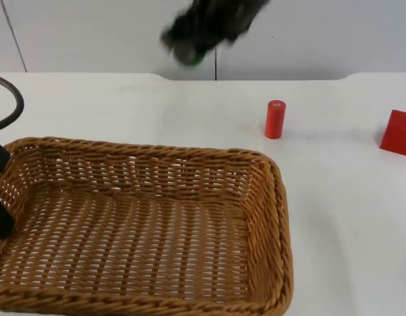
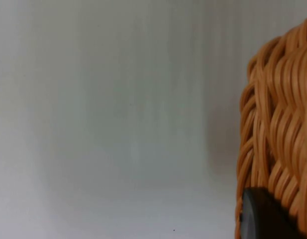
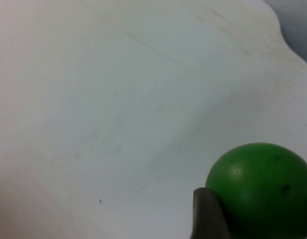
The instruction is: Pick up the basket with the left hand and place the object to the left of the red cylinder into the basket with the right hand.
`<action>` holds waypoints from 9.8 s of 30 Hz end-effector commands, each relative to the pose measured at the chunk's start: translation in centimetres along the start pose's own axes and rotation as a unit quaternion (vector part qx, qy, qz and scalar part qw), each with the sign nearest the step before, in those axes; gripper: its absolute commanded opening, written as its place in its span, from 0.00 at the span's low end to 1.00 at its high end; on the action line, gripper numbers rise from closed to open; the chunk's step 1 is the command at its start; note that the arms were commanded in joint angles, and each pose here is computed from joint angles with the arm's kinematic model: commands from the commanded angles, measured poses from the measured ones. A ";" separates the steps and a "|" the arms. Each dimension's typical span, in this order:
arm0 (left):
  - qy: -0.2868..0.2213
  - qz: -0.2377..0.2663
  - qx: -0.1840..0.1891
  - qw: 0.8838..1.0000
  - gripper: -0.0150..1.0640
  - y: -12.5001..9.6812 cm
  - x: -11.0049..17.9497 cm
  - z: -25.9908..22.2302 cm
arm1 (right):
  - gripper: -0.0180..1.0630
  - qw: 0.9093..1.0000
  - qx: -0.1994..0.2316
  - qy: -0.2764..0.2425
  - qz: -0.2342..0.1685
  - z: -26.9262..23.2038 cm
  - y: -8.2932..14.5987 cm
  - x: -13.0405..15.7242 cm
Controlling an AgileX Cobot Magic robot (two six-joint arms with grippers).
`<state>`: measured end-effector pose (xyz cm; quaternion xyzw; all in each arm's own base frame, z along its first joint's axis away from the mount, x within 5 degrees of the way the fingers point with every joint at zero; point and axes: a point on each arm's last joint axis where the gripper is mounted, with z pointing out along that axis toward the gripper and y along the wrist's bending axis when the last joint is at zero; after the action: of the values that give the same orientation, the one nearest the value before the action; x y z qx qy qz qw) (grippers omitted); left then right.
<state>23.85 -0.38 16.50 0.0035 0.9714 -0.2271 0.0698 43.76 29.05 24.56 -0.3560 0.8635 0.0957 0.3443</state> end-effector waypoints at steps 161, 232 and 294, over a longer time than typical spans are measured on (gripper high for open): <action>-0.416 0.272 -0.013 0.868 0.82 -12.6 11.0 -17.4 | 0.68 0.958 -0.043 -0.281 -0.027 -42.5 7.5 27.2; -0.433 0.134 -0.172 0.875 0.99 -5.7 22.6 -13.0 | 0.99 0.981 -0.063 -0.184 -0.001 -37.9 7.9 36.5; -0.443 0.096 -0.199 0.869 0.99 -5.7 22.6 -13.0 | 0.99 0.922 0.256 -0.158 0.245 -38.1 8.6 36.5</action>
<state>-0.53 -0.24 27.52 -0.0158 0.8604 0.0040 0.5094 -0.72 -0.42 28.00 -0.0155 0.8561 0.0101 0.5165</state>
